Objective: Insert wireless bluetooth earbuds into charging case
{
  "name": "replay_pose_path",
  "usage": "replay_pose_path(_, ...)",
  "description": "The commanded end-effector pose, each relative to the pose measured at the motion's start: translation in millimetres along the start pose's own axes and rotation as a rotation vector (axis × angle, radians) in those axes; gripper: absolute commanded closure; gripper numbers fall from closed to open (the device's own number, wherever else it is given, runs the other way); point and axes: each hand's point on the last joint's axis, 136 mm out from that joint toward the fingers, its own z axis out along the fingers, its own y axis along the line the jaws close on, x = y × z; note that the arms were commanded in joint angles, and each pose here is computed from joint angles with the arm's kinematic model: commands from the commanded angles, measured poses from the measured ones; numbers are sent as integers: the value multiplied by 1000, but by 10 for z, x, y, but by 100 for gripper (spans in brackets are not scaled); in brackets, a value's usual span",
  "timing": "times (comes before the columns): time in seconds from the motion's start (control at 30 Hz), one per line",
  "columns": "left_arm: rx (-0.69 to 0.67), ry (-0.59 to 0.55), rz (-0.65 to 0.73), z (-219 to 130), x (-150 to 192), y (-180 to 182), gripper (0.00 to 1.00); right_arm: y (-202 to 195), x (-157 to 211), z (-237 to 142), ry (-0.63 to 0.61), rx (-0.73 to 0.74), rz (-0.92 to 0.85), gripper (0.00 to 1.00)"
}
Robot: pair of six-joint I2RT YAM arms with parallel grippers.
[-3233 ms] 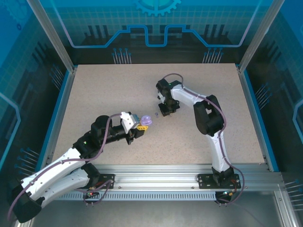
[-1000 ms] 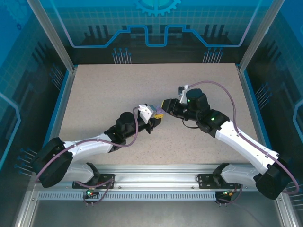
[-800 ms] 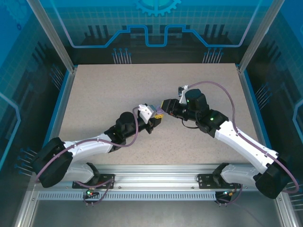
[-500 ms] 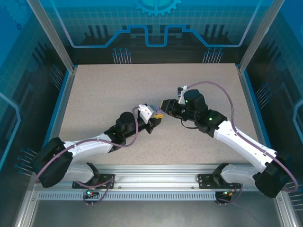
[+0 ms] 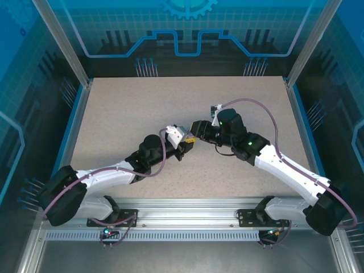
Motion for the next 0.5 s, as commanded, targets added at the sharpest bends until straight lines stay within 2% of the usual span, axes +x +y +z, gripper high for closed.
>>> replay_pose_path(0.0, -10, -105, -3, -50, -327, -6, 91, -111, 105, -7, 11, 42, -12, 63)
replay_pose_path(0.3, -13, -97, 1, -65, -292, -4, 91, -94, -25, -224, -30, 97, -103, 58)
replay_pose_path(0.47, -14, -89, 13, -96, -274, -4, 91, -125, -101, -396, -28, 140, -220, 48)
